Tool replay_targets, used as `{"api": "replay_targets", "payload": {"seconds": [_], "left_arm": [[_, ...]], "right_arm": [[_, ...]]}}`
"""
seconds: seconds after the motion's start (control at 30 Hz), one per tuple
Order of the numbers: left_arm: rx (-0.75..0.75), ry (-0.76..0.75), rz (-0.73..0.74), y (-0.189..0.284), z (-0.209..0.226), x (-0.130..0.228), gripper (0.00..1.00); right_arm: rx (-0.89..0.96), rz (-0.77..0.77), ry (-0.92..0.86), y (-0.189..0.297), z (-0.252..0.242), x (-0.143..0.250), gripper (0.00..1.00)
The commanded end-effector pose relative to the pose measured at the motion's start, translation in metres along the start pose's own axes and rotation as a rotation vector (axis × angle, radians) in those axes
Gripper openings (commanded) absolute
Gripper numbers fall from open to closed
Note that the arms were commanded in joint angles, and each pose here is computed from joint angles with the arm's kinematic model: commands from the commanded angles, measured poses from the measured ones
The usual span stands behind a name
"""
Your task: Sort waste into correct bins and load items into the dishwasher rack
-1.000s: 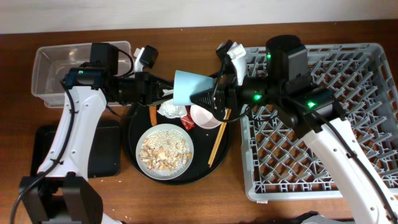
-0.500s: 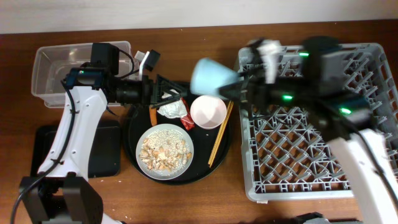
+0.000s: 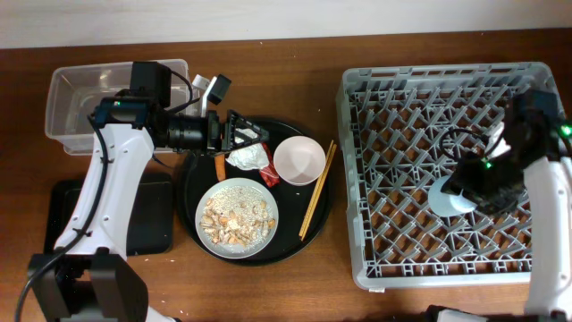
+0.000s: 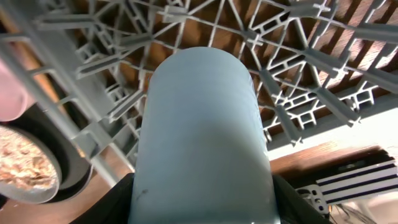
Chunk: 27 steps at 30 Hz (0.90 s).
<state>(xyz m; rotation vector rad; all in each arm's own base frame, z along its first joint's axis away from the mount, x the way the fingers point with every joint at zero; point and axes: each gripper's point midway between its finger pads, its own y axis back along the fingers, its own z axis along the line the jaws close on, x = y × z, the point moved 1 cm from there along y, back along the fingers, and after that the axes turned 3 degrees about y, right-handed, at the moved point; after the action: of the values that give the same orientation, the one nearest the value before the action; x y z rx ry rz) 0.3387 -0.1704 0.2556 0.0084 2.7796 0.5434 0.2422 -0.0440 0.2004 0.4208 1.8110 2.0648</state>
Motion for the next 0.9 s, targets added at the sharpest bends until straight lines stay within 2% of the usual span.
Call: {"api": "replay_targets", "payload": {"seconds": [0.0,0.07,0.1,0.2,0.3,0.47,0.63,0.67,0.7,0.73,0.77,0.83,0.87], "left_arm": [[-0.001,-0.044,-0.014,0.004,-0.009,-0.002,0.99],[-0.001,-0.044,-0.014,0.004,-0.009,-0.002,0.99],[-0.001,-0.044,-0.014,0.004,-0.009,-0.002,0.99],[-0.001,-0.044,-0.014,0.004,-0.009,-0.002,0.99],[0.000,-0.044,-0.014,0.004,-0.009,-0.002,0.99],[0.000,-0.037,-0.012,0.004,-0.009,-0.001,0.99],[0.000,-0.037,-0.011,0.004,-0.009,-0.001,0.99],[0.000,-0.037,-0.012,0.004,-0.009,-0.001,0.99],[-0.001,-0.039,-0.012,0.004,-0.010,-0.001,0.99],[-0.015,-0.044,-0.017,0.006,-0.009,-0.002,0.92],[-0.049,-0.056,-0.022,0.008,-0.007,-0.003,0.84],[-0.271,-0.050,-0.064,0.024,0.004,-0.010,0.79],[-0.569,-0.013,-0.148,0.058,0.014,-0.016,0.77]], "right_arm": [[0.035,0.042,-0.014,-0.021,-0.003,-0.017,0.50],[0.045,0.081,0.011,-0.031,0.003,-0.017,0.61],[0.045,0.074,0.032,-0.032,0.009,-0.017,0.64],[0.022,-0.008,0.066,-0.015,0.026,-0.022,0.64],[-0.004,-0.112,0.092,0.016,0.040,-0.024,0.71],[0.077,-0.066,0.082,0.006,0.024,-0.014,0.73],[0.054,-0.100,0.162,0.007,0.036,-0.015,0.75],[0.000,-0.098,0.217,0.007,0.050,-0.012,0.75],[-0.201,-0.088,0.406,0.009,0.097,-0.001,0.72],[-0.294,-0.089,0.492,0.012,0.123,0.008,0.70],[-0.366,-0.102,0.582,0.014,0.154,0.018,0.68],[-0.381,-0.161,0.727,0.007,0.204,0.033,0.61],[-0.305,-0.196,0.693,-0.007,0.224,0.034,0.53]]}}
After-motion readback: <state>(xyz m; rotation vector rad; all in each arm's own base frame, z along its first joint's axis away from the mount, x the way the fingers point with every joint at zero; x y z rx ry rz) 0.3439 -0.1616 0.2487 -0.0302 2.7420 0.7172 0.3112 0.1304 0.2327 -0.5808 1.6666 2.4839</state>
